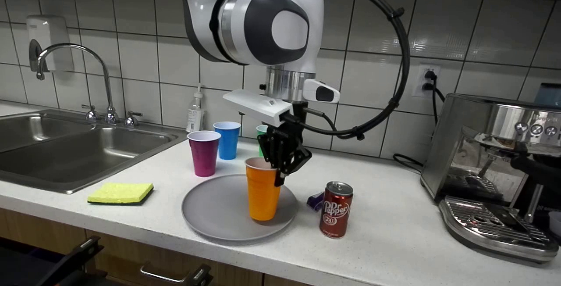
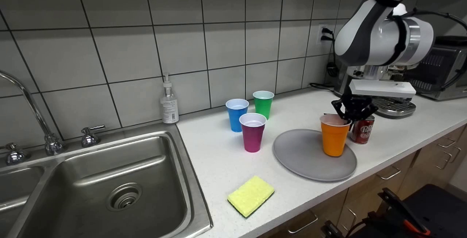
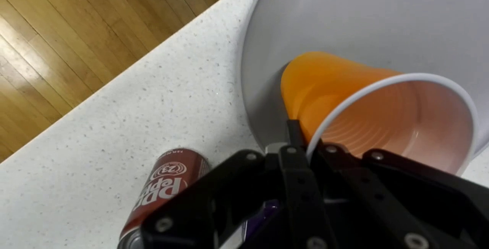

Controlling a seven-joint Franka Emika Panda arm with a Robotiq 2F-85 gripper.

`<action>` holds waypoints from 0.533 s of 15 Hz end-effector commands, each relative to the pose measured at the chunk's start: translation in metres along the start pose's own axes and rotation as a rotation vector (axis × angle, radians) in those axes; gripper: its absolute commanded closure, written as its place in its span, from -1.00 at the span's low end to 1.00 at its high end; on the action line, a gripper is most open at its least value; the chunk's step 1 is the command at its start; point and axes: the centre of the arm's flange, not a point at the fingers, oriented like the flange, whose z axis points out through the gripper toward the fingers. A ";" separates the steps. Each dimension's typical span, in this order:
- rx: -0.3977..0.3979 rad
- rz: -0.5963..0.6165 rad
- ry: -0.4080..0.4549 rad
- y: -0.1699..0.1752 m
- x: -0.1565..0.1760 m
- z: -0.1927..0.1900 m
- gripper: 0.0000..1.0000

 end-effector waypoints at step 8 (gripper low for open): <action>0.004 -0.018 0.016 0.005 -0.012 0.001 0.98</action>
